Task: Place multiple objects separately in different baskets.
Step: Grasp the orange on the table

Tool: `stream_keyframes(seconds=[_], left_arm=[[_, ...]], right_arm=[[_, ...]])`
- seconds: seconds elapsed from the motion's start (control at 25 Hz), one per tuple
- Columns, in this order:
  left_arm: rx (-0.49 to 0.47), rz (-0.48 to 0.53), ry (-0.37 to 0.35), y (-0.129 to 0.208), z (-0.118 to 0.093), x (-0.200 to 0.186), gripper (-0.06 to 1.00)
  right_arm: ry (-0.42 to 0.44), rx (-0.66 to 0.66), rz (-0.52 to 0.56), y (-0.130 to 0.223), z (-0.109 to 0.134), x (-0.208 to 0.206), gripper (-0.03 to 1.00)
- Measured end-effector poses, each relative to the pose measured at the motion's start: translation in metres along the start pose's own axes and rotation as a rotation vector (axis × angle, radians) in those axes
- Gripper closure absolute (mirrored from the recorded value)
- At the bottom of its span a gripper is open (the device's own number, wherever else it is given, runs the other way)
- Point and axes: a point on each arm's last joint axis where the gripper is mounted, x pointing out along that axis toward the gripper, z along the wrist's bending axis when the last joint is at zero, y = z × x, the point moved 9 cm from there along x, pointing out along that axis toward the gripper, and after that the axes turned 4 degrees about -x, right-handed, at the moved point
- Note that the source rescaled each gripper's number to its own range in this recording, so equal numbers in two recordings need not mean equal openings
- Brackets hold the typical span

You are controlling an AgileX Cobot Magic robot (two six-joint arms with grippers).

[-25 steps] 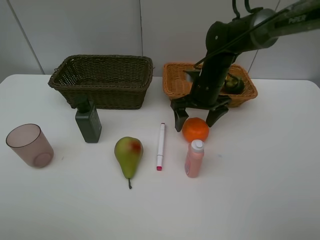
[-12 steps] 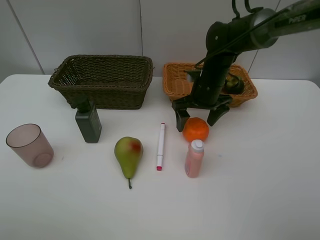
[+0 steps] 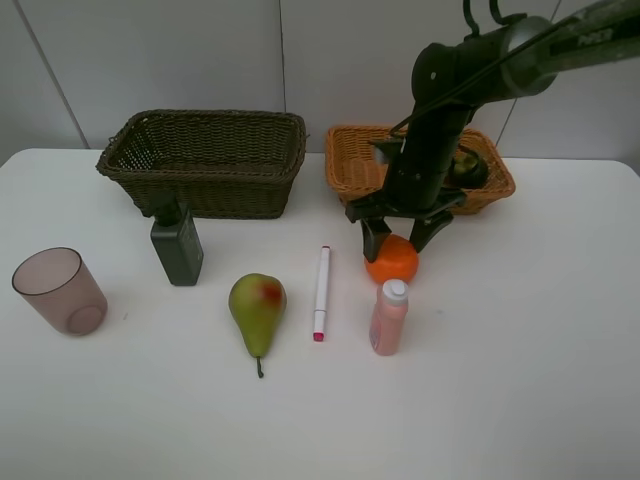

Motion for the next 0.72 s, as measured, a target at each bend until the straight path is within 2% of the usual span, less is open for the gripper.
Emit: stream_keyframes(seconds=[0.72], left_arm=[[0.000,0.000,0.000,0.0000,0.0000,0.0000,-0.06]], right_arm=[[0.015,-0.010,-0.003,0.0011,-0.0019,-0.0064,0.32]])
